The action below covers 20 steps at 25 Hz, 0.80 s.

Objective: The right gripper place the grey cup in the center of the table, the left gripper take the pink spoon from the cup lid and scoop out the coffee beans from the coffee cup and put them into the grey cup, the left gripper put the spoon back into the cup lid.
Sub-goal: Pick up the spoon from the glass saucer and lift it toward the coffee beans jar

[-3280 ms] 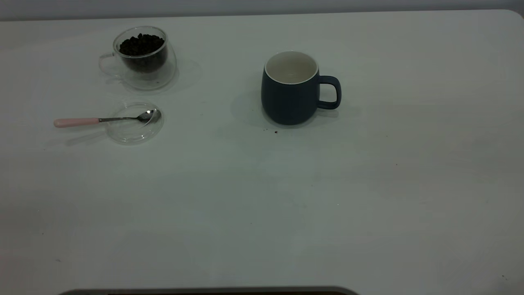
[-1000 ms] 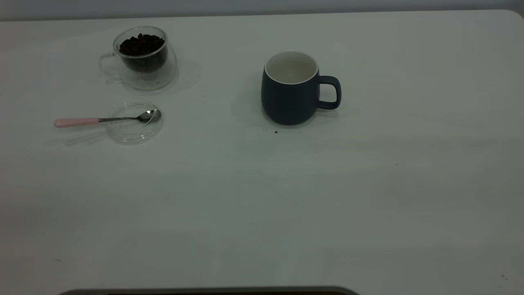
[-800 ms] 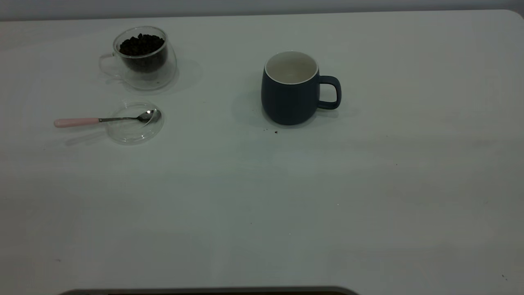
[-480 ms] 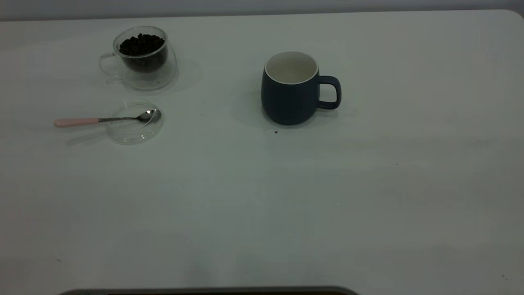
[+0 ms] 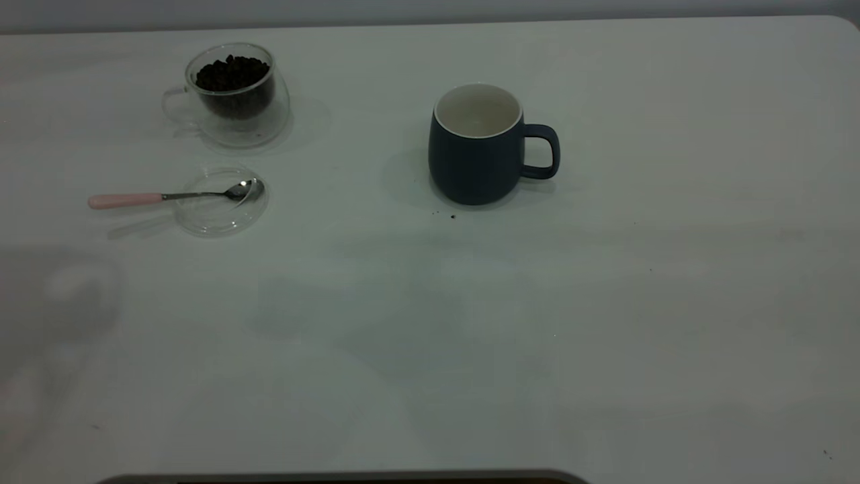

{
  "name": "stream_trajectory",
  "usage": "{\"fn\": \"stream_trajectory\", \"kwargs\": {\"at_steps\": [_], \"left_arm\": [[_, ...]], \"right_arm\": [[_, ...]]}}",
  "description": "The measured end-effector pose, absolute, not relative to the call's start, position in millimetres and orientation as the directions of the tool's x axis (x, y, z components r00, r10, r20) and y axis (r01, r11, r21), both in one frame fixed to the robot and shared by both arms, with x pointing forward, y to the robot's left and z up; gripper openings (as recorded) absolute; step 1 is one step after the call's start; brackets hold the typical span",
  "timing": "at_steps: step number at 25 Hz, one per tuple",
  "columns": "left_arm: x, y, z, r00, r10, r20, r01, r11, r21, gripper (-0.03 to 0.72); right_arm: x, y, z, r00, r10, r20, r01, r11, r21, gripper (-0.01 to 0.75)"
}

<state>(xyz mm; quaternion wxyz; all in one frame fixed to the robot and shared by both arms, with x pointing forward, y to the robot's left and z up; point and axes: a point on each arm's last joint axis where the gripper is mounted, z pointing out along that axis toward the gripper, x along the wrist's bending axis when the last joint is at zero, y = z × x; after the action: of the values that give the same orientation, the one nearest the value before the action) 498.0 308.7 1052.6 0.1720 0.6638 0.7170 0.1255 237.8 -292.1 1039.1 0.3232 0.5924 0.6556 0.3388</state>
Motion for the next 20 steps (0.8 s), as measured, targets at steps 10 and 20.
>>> {"fn": "stream_trajectory", "kwargs": {"at_steps": [10,20], "left_arm": [[535,380,972,-0.063,0.932,-0.357,0.938,0.177,0.297,0.720],[552,422,873,-0.042,0.798,-0.601,0.927,0.255,0.274,0.719]], "right_arm": [[238,-292,1039,-0.089,0.996,-0.022,0.558,0.069,0.827,0.591],[238,-292,1039,-0.090,0.996,-0.023,0.558,0.069,0.827,0.591]]}}
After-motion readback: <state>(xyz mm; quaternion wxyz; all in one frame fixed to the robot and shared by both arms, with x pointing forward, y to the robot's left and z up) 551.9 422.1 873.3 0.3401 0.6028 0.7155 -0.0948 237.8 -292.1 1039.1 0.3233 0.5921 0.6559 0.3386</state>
